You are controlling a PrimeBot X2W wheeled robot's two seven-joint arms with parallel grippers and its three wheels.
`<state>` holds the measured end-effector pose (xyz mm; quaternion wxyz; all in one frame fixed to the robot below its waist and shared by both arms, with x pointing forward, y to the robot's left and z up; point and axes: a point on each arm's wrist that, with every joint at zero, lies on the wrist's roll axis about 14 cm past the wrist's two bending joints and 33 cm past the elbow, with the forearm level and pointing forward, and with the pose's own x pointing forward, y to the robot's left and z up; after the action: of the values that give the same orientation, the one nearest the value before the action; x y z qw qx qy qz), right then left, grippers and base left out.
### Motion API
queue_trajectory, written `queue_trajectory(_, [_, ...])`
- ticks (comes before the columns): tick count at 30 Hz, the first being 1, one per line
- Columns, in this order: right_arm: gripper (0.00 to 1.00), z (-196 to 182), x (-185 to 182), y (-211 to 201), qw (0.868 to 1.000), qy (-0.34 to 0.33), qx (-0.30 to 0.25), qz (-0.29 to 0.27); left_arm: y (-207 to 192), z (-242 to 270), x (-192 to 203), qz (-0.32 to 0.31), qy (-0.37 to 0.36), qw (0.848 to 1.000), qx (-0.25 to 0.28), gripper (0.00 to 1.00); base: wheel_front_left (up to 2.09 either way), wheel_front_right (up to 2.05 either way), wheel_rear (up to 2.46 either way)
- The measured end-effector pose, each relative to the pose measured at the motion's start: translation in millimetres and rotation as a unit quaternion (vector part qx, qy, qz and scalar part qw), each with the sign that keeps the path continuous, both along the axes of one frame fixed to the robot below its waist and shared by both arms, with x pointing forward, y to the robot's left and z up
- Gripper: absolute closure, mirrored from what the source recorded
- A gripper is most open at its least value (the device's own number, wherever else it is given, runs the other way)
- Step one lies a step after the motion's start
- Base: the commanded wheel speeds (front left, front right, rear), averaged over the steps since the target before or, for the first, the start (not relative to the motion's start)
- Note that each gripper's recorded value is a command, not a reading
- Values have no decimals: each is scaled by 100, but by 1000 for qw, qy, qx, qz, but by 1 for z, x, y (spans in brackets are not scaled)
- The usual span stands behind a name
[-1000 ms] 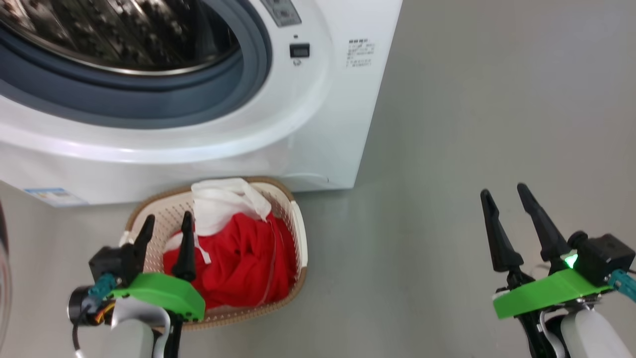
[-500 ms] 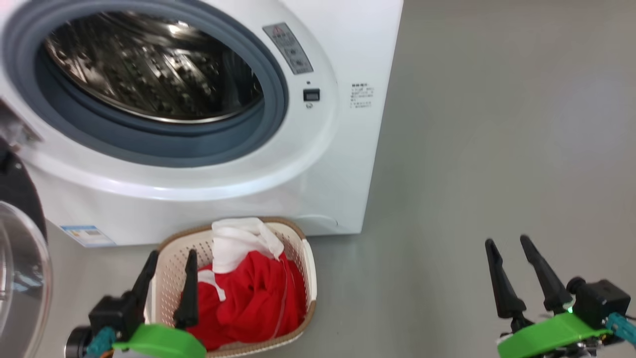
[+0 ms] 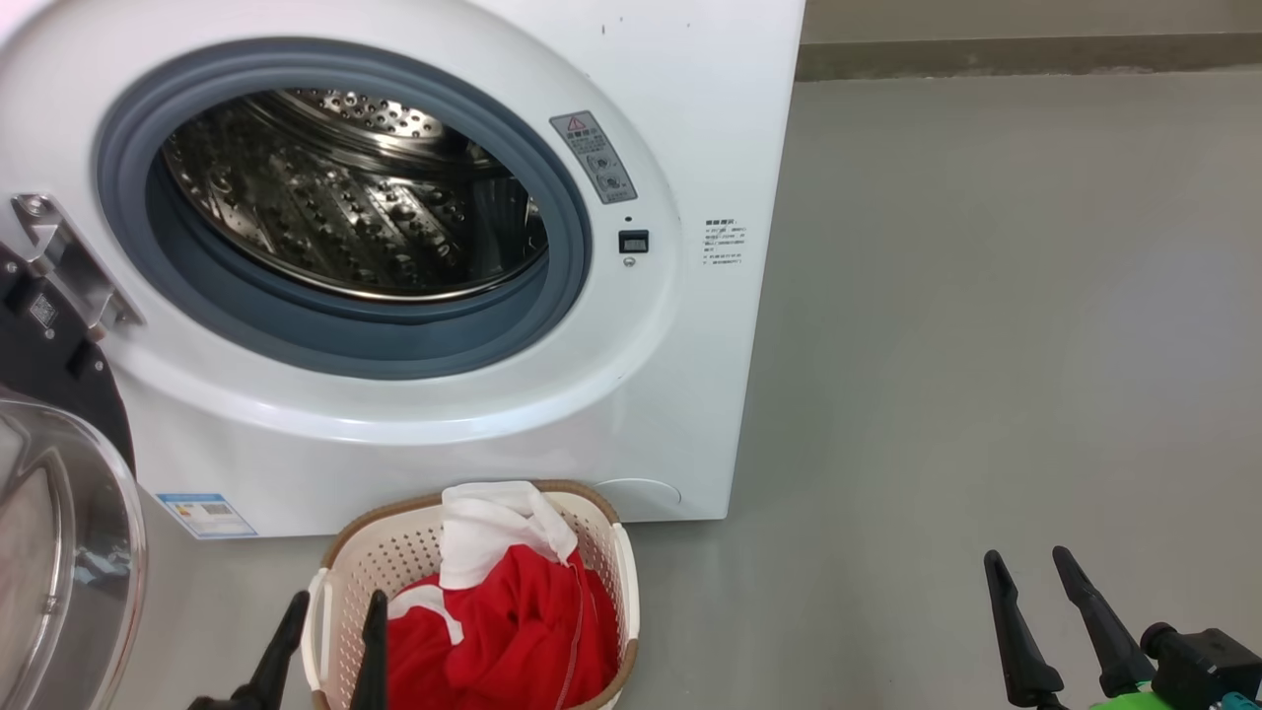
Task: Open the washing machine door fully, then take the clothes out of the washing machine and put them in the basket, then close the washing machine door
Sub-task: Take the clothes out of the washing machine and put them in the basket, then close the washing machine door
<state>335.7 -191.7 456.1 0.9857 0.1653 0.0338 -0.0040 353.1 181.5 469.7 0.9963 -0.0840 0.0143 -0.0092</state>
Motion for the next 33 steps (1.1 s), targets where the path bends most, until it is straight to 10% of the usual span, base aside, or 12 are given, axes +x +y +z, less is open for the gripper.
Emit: queue_trajectory(33, [0, -4, 0, 2, 1000, 6, -3, -2, -2, -1, -3, 4, 2, 1000, 5, 0, -13, 13, 0])
